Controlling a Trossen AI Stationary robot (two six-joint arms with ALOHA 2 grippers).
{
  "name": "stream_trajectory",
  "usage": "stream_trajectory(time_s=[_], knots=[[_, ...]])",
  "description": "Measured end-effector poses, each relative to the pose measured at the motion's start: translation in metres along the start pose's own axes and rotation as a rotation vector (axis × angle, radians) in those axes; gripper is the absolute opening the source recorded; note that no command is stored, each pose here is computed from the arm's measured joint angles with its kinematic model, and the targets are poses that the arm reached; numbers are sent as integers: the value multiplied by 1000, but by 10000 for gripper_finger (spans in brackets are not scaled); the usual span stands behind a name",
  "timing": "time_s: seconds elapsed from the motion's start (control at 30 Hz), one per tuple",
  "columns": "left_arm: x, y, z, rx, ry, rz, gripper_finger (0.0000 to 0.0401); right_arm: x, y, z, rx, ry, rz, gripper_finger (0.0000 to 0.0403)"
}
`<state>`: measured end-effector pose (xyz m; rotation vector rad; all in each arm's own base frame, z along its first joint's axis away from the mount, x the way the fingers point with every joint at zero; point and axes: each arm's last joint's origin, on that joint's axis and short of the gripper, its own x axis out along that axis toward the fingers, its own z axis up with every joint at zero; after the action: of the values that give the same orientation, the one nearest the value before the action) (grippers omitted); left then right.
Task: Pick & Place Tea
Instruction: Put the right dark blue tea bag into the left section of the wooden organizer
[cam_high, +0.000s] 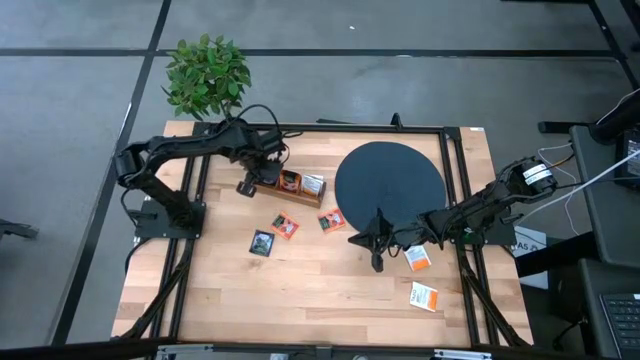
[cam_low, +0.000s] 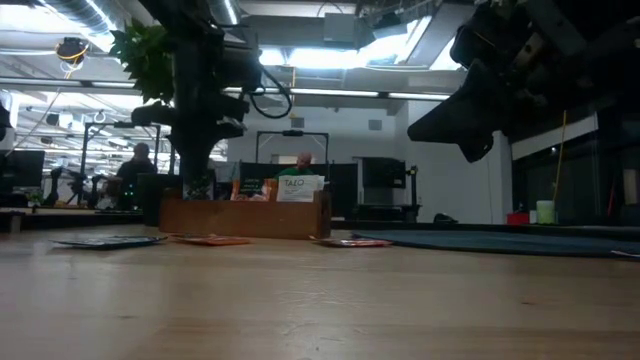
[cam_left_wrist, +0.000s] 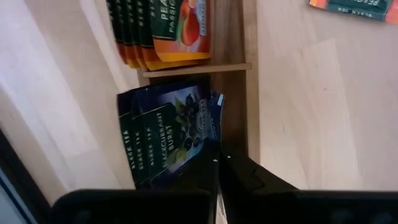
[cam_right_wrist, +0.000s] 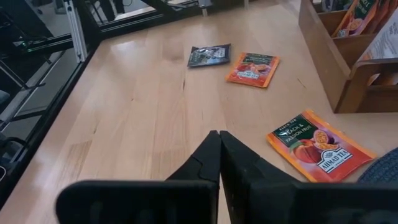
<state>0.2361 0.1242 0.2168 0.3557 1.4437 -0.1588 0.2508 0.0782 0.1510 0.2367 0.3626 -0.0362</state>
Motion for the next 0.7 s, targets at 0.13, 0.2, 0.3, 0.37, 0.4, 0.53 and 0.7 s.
stream_trajectory(time_s=[0.13, 0.2, 0.3, 0.37, 0.4, 0.53, 0.7], knots=[[2, 1, 1, -2, 2, 6, 3, 0, 0, 0, 0, 0, 0, 12], [2, 2, 1, -2, 1, 10, 3, 0, 0, 0, 0, 0, 0, 12], [3, 2, 1, -25, 4, 9, 3, 0, 0, 0, 0, 0, 0, 12], [3, 2, 1, -40, 4, 8, 3, 0, 0, 0, 0, 0, 1, 12], [3, 2, 1, -45, 4, 9, 3, 0, 0, 0, 0, 0, 1, 12], [3, 2, 1, -47, 9, 18, 4, 0, 0, 0, 1, 0, 2, 12], [3, 4, 1, -53, 40, 56, 9, 0, 0, 0, 2, 1, 3, 12]])
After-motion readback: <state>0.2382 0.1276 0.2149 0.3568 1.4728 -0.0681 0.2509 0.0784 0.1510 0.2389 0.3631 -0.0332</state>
